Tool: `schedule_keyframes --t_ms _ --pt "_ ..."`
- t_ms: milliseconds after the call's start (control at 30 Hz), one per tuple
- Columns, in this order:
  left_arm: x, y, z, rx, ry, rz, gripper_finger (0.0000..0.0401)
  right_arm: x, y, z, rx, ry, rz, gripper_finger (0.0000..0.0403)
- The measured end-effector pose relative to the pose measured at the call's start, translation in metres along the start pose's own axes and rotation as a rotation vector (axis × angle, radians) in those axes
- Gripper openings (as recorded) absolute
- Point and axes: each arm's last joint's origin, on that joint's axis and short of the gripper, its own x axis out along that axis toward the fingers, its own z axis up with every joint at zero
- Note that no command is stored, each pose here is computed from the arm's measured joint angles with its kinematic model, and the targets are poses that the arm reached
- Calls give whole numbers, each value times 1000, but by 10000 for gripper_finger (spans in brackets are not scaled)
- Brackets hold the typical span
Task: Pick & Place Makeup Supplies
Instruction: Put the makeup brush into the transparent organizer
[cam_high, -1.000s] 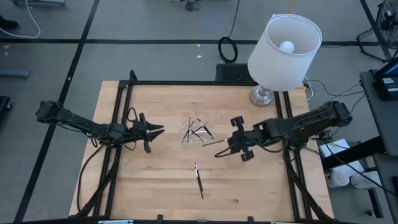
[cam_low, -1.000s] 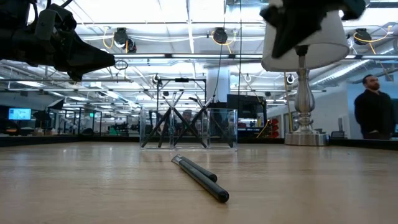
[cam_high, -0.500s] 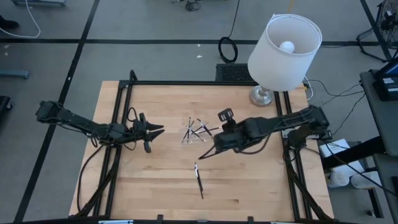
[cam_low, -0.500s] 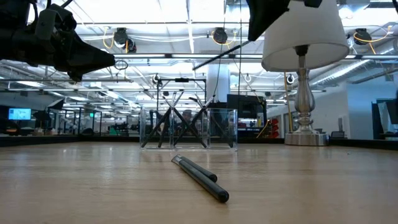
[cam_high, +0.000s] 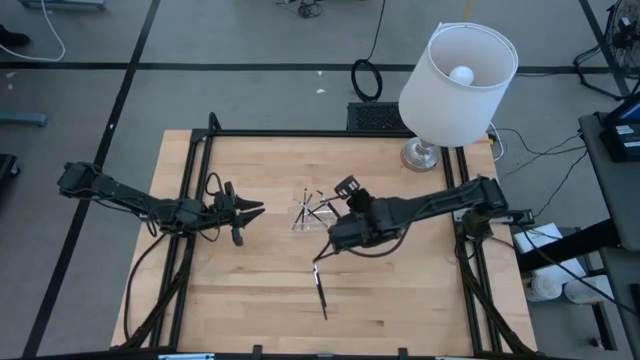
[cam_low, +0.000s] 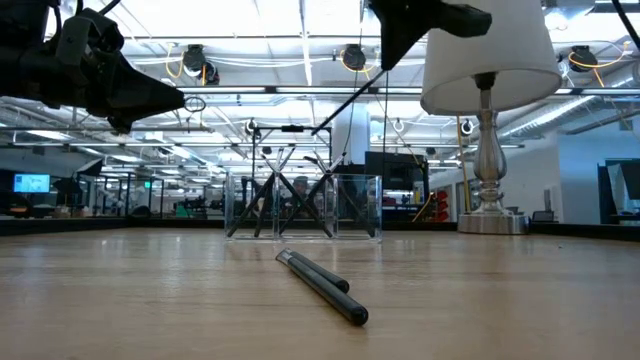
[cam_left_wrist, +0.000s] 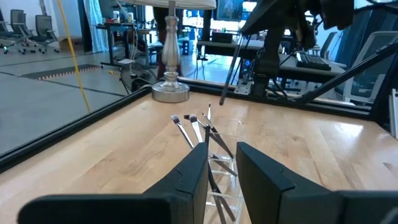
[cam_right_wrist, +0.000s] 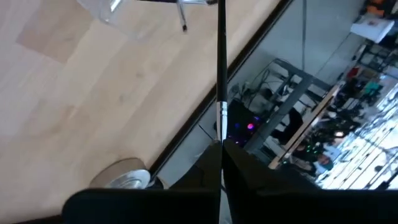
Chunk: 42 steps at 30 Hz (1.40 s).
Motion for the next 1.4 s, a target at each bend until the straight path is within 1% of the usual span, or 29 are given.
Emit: schedule_keyframes --t_ms 167,467,767,1133,1400 --pt "0 0 0 0 -1 0 90 6 3 9 -74 13 8 0" --pt "0 0 0 0 0 0 90 17 6 29 -140 -7 -3 0" --pt "0 0 0 -1 0 -6 90 31 15 47 -234 -1 30 0" --pt "0 0 0 -2 -1 -8 90 58 28 78 -335 11 45 0" --pt "0 0 0 -3 -1 -9 90 81 32 92 -348 24 57 0"
